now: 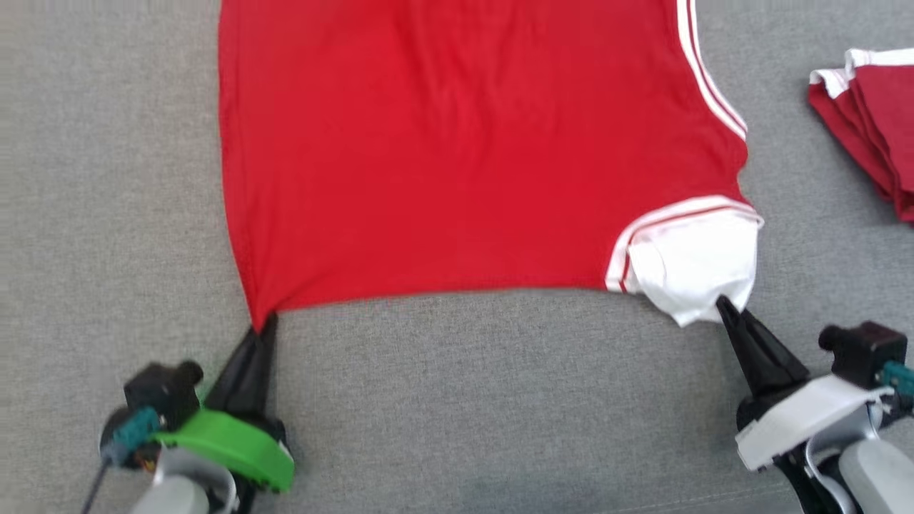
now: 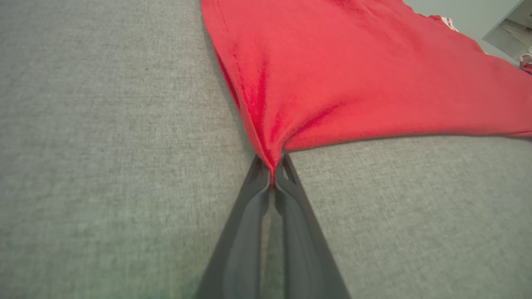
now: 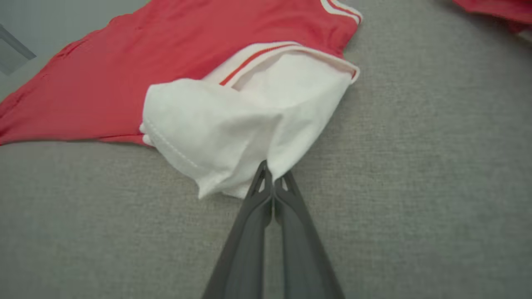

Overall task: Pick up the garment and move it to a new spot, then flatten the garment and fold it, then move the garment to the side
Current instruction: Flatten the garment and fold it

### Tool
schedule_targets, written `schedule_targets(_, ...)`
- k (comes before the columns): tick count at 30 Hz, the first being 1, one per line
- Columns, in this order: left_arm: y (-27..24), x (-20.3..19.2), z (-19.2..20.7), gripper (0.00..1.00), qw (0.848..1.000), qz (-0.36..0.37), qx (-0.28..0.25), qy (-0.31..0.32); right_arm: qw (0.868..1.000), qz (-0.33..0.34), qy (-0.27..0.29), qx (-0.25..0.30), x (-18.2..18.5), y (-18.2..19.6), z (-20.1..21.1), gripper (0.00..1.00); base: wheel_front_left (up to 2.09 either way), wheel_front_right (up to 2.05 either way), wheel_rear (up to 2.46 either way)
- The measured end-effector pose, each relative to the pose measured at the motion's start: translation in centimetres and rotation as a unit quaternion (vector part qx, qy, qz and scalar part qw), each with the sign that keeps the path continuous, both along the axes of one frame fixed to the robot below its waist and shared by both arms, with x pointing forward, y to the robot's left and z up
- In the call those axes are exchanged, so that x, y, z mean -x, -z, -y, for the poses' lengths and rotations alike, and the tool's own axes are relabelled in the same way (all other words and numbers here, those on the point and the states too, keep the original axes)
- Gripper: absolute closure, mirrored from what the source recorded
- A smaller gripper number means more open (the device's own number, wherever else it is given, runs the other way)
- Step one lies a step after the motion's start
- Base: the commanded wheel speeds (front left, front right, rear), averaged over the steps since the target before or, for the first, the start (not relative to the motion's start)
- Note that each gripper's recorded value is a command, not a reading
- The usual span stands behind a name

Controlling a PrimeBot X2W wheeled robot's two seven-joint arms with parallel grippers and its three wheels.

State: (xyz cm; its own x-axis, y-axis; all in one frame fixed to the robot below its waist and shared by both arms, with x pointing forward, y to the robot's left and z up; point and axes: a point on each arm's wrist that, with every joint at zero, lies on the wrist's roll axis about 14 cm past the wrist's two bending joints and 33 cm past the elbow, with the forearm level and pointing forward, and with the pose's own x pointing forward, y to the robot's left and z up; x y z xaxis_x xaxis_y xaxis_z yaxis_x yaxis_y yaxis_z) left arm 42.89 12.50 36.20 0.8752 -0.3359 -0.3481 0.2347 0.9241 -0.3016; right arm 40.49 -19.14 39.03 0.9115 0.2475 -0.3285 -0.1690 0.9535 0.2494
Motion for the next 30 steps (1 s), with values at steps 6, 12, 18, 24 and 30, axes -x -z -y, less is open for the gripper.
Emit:
schedule_targets(6,-0.4,8.0,0.3,1.00,0.997,-0.046,0.017,-0.064,0.999,-0.006,0.044,0.011,5.9,-0.2,2.2,1.00,0.00,0.00,0.00)
schedule_targets(12,-3.1,10.9,1.4,1.00,0.993,-0.039,0.056,-0.098,0.997,-0.002,0.082,0.007,9.7,-1.1,3.8,1.00,0.00,0.00,0.00)
schedule_targets(18,-6.1,9.4,2.8,1.00,0.995,-0.031,0.067,-0.069,0.998,0.017,0.052,-0.007,8.1,-4.0,2.3,1.00,0.00,0.00,0.00)
schedule_targets(24,-8.6,5.9,3.4,1.00,0.999,-0.025,0.043,-0.019,0.999,0.031,0.008,0.006,4.3,-6.4,1.2,1.00,0.00,0.00,0.00)
schedule_targets(30,-9.2,1.6,3.1,1.00,0.999,-0.032,0.001,0.007,0.999,0.037,-0.025,0.028,-0.4,-7.4,0.6,1.00,0.00,0.00,0.00)
